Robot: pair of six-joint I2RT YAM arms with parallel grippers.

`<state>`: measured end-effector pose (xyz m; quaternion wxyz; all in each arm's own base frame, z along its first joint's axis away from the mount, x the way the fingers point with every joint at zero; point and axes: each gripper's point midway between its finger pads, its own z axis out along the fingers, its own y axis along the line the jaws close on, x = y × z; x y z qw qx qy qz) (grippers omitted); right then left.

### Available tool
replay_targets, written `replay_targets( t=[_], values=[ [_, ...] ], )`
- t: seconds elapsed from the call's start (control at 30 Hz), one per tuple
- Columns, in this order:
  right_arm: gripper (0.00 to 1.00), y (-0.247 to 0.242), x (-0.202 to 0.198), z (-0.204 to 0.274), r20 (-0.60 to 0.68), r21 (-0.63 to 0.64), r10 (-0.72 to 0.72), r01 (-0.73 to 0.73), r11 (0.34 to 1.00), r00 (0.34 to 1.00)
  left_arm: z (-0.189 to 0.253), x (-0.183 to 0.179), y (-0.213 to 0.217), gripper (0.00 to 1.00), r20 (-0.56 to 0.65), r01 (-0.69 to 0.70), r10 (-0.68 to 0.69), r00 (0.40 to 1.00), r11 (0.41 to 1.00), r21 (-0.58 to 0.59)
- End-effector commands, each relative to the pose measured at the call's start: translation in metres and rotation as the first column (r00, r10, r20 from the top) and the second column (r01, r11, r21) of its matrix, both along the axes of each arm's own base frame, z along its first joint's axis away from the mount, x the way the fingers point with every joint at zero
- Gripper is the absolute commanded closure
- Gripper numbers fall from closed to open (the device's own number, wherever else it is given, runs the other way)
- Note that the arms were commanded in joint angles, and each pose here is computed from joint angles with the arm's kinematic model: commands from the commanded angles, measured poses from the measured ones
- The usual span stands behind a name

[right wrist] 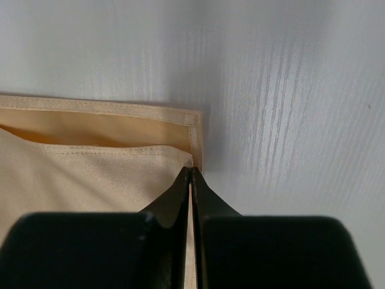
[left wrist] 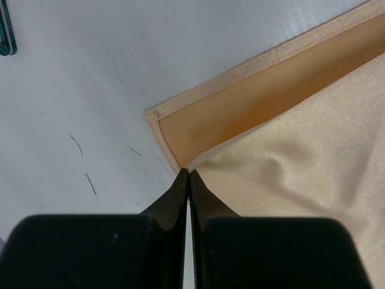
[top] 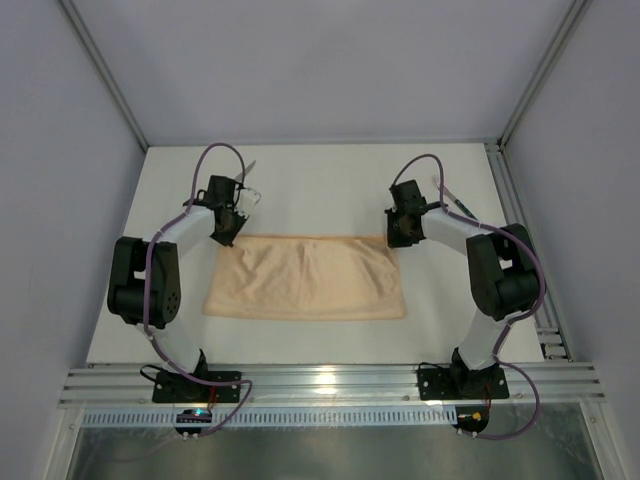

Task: Fold the napkin into a case and place the utensils inside
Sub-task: Smooth out the rectangle-folded napkin at the center of the board.

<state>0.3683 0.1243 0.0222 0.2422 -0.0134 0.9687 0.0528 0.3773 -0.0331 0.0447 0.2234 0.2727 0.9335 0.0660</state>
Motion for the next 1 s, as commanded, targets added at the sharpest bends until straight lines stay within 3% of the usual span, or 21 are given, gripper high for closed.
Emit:
replay_targets(
  t=[0.0,0.43,0.97],
  values=[
    [0.96,0.006,0.014,0.029,0.117,0.026,0.017,-0.020,0.999,0.993,0.022,0.008,-0.001,1.00,0.057,-0.009,0.010,0.998,1.000,-0.021],
    [0.96,0.011,0.050,0.048,0.232,0.039,0.002,-0.011,0.999,0.973,0.032,0.019,0.008,1.00,0.107,-0.075,0.073,0.992,0.997,0.014],
    [0.96,0.002,0.057,0.011,0.132,0.041,-0.036,0.031,0.999,0.991,0.006,0.027,0.015,1.00,0.072,-0.082,0.077,0.994,0.994,0.070]
  ],
)
